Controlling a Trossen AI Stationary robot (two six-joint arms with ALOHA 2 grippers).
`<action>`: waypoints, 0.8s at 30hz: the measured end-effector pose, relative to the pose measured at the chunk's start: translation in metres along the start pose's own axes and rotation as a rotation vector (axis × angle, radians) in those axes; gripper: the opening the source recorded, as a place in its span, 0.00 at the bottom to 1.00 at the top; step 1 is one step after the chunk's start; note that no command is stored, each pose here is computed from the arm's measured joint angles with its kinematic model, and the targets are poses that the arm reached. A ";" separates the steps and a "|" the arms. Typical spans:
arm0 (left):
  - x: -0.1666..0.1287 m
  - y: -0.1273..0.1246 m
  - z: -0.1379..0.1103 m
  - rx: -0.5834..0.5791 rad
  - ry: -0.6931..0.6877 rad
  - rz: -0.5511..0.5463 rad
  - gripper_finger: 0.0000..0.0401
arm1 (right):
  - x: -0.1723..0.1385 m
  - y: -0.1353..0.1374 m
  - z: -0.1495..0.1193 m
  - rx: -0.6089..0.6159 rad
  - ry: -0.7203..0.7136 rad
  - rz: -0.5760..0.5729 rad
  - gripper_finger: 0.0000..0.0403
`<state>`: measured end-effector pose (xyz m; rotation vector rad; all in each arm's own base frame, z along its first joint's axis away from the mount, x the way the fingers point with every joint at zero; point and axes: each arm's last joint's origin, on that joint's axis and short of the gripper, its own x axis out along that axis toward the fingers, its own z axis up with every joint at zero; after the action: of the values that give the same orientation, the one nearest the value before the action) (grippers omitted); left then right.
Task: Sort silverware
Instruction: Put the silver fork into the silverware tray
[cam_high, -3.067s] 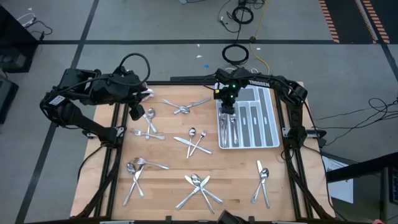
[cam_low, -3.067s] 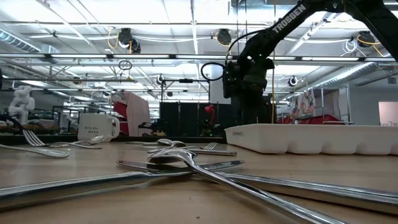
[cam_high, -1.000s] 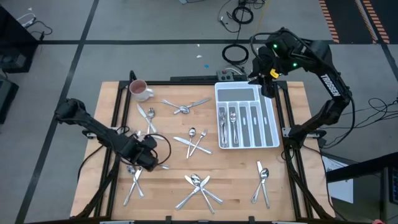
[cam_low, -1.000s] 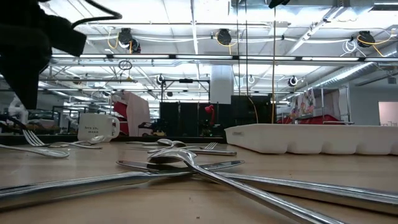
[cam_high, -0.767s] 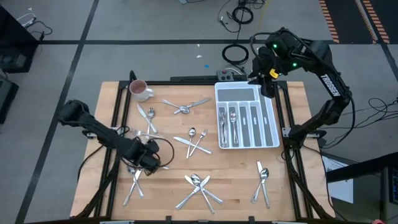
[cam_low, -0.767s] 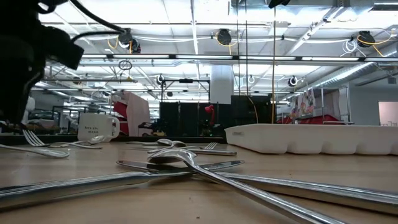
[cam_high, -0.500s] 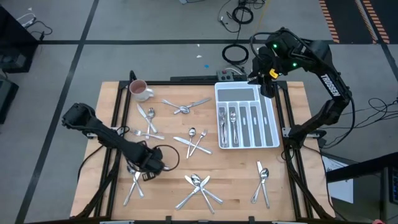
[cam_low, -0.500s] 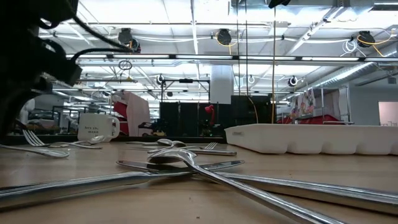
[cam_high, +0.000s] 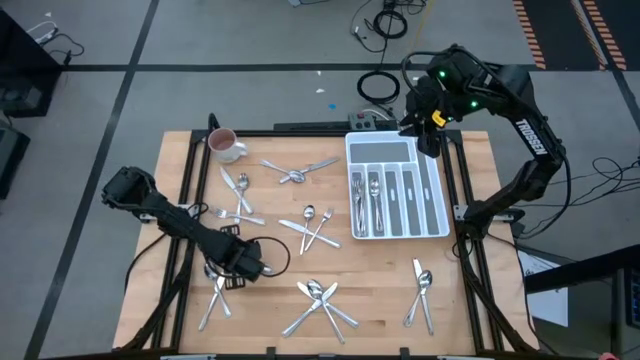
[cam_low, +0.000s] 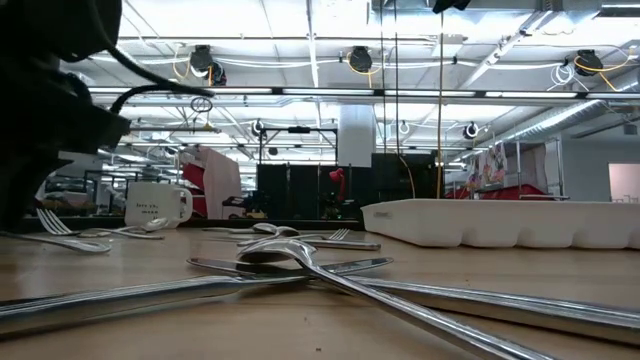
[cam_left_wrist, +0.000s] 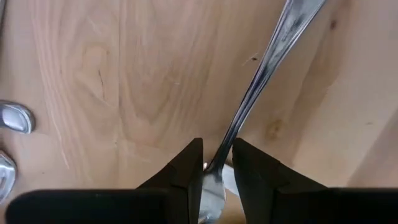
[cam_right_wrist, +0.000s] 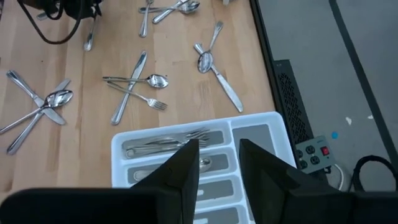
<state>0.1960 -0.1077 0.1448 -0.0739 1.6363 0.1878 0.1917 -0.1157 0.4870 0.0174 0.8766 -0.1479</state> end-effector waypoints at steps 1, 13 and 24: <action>0.002 0.000 -0.001 0.014 -0.003 -0.002 0.23 | 0.000 0.000 -0.001 0.001 0.006 0.002 0.27; 0.007 0.000 0.000 -0.016 -0.039 -0.017 0.02 | 0.000 0.000 -0.001 0.021 0.012 0.004 0.27; -0.029 -0.008 0.029 -0.073 -0.312 0.076 0.02 | 0.000 -0.003 0.003 -0.020 -0.030 -0.018 0.27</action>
<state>0.2282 -0.1128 0.1708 -0.0356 1.3216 0.3026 0.1930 -0.1185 0.4890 -0.0110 0.8479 -0.1557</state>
